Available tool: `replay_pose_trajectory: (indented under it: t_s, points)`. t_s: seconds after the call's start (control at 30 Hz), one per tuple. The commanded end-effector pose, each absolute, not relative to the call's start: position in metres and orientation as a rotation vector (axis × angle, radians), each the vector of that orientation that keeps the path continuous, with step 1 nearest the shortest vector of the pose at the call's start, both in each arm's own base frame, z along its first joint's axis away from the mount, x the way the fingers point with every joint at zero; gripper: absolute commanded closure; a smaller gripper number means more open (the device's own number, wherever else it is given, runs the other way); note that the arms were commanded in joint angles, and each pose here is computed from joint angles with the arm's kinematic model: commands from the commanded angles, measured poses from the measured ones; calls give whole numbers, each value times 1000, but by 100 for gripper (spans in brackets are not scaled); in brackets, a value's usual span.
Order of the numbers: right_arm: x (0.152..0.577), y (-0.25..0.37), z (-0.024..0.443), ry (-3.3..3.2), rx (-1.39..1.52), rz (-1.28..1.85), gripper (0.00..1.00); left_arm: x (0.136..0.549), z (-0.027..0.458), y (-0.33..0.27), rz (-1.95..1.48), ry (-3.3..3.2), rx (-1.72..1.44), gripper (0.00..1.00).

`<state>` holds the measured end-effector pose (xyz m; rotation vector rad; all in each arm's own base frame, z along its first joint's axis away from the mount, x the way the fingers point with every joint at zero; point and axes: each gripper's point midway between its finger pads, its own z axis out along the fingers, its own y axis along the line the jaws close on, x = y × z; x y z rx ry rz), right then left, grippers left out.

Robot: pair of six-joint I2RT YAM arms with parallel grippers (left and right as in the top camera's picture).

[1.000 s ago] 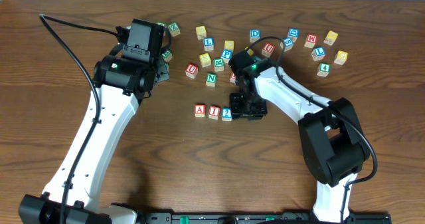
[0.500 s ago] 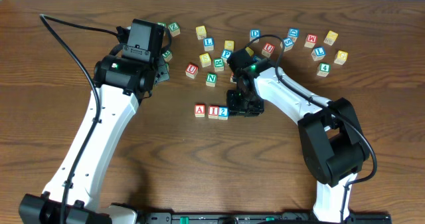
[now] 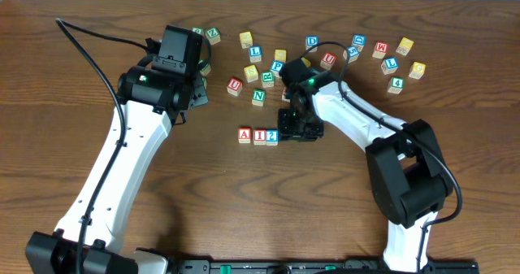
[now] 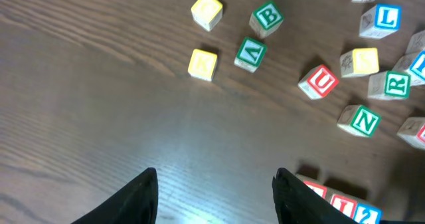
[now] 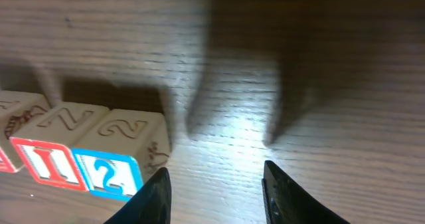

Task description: Spell out AI2

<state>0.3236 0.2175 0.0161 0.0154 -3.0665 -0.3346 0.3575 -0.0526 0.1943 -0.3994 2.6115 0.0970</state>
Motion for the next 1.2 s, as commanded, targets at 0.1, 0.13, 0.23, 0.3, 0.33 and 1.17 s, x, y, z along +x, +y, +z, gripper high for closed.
replay_pose_trajectory:
  t_s: [0.1,0.13,0.23,0.3,0.33,1.17]
  points:
    - [333,206,31,-3076,-20,-359,60,347,178,-56,77,2686,-395,48]
    - [331,203,30,-3064,-29,-347,60,345,175,-55,82,2694,-396,48]
    - [325,198,29,-3040,-43,-323,60,340,164,-54,97,2720,-395,58]
    - [325,196,28,-3048,-40,-299,58,340,152,-59,68,2747,-388,70]
    - [325,196,27,-3054,-37,-287,57,341,149,-61,59,2755,-379,75]
    - [328,186,14,-3095,-48,-213,50,331,37,-135,-112,3095,87,92]
